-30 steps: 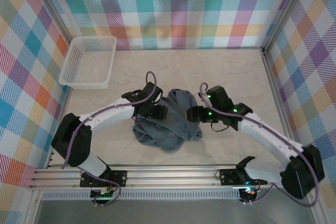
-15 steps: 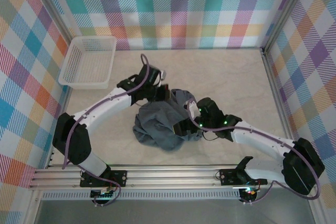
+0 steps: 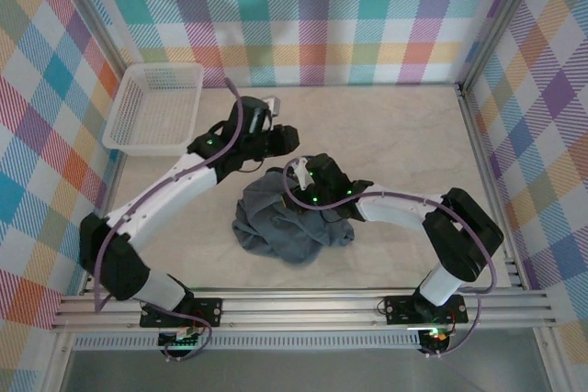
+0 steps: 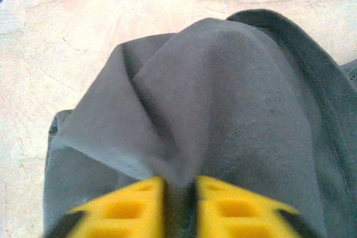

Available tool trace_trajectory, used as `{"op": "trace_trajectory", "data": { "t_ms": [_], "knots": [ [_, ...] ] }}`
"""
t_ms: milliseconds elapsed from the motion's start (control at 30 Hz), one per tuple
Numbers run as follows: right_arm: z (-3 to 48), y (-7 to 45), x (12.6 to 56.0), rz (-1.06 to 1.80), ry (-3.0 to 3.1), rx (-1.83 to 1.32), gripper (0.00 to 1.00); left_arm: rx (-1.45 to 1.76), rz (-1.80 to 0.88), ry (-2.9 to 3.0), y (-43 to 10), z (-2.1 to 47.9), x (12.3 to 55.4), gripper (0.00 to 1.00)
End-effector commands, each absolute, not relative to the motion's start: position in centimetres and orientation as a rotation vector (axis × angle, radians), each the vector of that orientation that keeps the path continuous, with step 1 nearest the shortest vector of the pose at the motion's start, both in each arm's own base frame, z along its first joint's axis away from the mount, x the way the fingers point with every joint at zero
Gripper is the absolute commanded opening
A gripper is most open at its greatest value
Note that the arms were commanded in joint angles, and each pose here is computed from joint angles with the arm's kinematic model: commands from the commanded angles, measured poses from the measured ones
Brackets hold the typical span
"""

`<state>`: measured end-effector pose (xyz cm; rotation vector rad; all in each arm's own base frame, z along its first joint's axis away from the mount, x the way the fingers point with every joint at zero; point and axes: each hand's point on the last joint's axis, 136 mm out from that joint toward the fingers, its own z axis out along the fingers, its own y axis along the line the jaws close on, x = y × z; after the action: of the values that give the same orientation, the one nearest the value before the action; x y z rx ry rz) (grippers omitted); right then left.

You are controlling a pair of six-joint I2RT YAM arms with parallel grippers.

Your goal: Fold the inside-out t-shirt

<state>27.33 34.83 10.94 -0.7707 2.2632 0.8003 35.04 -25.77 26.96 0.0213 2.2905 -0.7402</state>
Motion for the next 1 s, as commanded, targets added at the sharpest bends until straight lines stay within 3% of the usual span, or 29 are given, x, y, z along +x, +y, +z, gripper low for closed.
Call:
{"op": "trace_trajectory", "data": {
  "t_ms": [0,267,433,767,967],
  "knots": [
    [15.1,34.4,27.1,0.830,2.207,-0.739,0.00,-0.061,-0.549,2.332,-20.6,25.1,33.3,0.47],
    [24.0,26.7,30.5,0.756,2.034,-0.455,0.00,-0.148,-0.474,2.478,-16.3,18.5,28.2,0.74],
    [26.0,20.8,31.9,0.603,2.005,-0.305,0.00,-0.156,-0.428,2.606,-16.2,14.4,27.3,0.78],
    [26.4,16.0,32.7,0.536,2.074,0.053,0.00,0.067,-0.637,2.881,-21.8,6.8,25.5,0.79],
    [25.1,13.4,35.6,0.470,2.238,0.294,0.00,0.446,-0.732,2.714,-25.7,9.7,24.9,0.84]
  ]
}}
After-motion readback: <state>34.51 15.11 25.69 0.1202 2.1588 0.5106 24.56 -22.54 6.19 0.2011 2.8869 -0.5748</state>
